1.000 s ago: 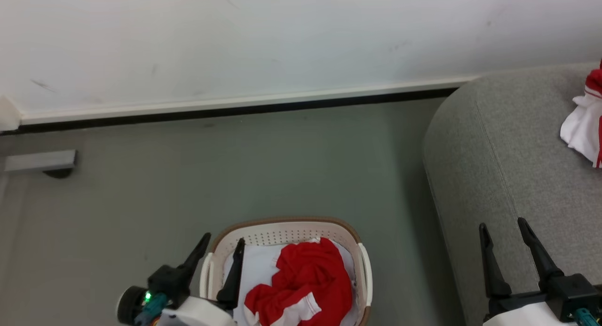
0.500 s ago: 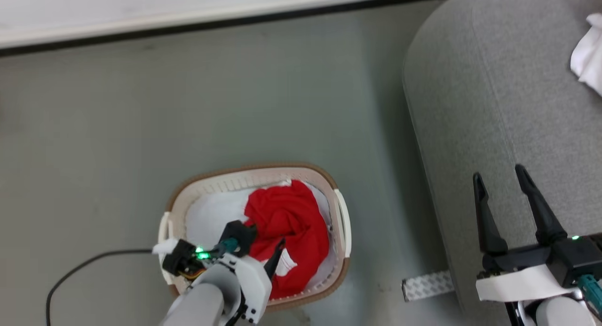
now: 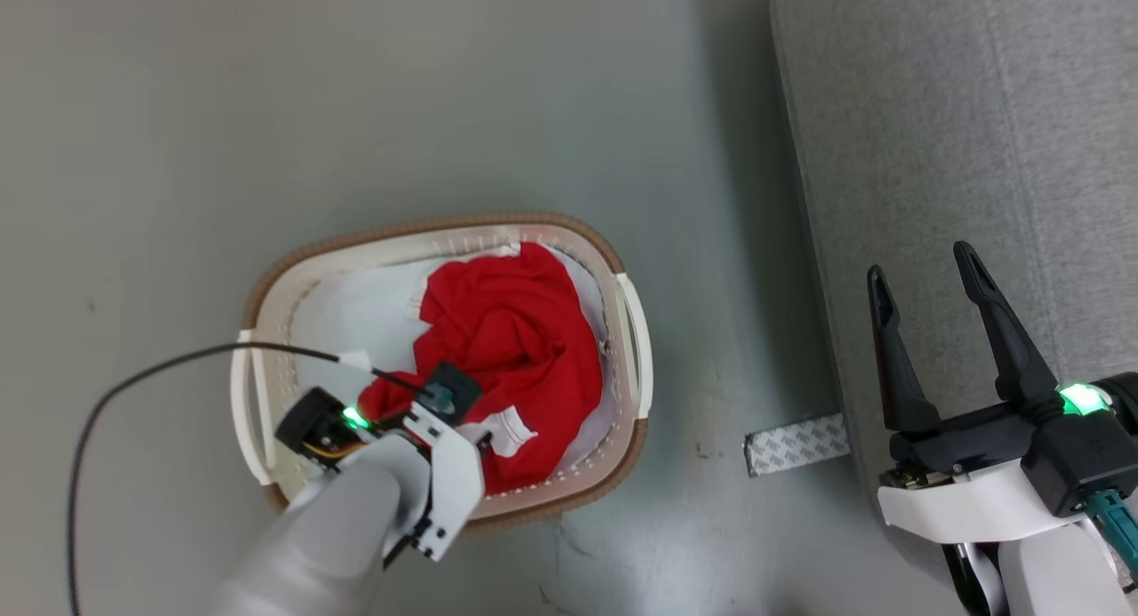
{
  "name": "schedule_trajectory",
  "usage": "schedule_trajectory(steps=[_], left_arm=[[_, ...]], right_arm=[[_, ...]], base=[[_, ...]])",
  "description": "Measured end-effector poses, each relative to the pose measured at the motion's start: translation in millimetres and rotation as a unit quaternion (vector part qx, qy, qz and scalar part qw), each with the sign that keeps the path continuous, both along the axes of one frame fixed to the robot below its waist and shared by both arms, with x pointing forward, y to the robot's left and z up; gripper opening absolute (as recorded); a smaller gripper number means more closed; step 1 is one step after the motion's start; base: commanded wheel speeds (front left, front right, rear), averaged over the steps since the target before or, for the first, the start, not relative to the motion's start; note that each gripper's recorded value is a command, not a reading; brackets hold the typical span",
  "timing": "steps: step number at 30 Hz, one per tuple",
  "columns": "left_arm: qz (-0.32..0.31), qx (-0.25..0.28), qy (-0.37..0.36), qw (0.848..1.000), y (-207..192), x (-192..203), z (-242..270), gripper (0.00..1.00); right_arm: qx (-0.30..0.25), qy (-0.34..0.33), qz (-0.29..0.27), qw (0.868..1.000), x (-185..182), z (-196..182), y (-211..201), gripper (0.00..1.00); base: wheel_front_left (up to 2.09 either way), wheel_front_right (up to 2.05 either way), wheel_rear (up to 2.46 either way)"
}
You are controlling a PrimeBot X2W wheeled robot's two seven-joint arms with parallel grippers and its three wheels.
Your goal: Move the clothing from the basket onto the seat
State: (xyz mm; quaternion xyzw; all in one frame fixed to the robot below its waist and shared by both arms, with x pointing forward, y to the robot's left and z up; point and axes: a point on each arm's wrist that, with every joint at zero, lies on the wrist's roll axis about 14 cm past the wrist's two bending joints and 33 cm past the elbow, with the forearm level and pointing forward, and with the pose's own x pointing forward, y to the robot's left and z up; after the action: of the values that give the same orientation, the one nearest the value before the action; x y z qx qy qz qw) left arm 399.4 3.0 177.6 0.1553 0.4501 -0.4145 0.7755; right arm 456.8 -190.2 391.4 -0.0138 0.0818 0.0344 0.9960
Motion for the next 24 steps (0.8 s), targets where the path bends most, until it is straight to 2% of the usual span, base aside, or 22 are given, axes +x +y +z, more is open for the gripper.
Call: schedule_trajectory(steps=[5,11,12,13,14,19,24], left_arm=[[-0.007,0.015,0.024,1.0,7.3,0.9,-25.3,1.0],[-0.007,-0.009,0.032,0.999,-3.2,3.5,-39.5,1.0],[-0.007,-0.013,0.03,0.999,-4.7,4.7,-40.3,0.95],[-0.003,-0.021,0.028,0.999,-7.2,6.0,-39.7,0.32],[0.001,-0.03,0.025,0.999,-9.9,7.6,-38.4,0.0],[0.01,-0.046,0.029,0.998,-14.7,4.9,-34.1,0.0],[0.063,-0.089,0.016,0.994,-16.6,14.6,-8.2,0.0]], right_arm=[[-0.005,0.022,0.004,1.0,0.6,-20.8,0.9,1.0],[-0.016,0.045,0.004,0.999,-1.2,-41.4,-1.6,1.0],[-0.018,0.048,0.004,0.999,-1.7,-43.5,-1.5,1.0],[-0.02,0.05,0.005,0.999,-2.2,-45.0,-1.5,1.0],[-0.023,0.051,0.006,0.998,-2.5,-45.8,-1.6,1.0],[-0.021,0.058,0.014,0.998,-2.5,-52.9,4.2,1.0],[-0.01,0.046,0.022,0.999,0.0,-43.4,12.7,1.0]], base=[[0.0,0.0,0.0],[0.0,0.0,0.0],[0.0,0.0,0.0],[0.0,0.0,0.0],[0.0,0.0,0.0],[0.0,0.0,0.0],[0.0,0.0,0.0]])
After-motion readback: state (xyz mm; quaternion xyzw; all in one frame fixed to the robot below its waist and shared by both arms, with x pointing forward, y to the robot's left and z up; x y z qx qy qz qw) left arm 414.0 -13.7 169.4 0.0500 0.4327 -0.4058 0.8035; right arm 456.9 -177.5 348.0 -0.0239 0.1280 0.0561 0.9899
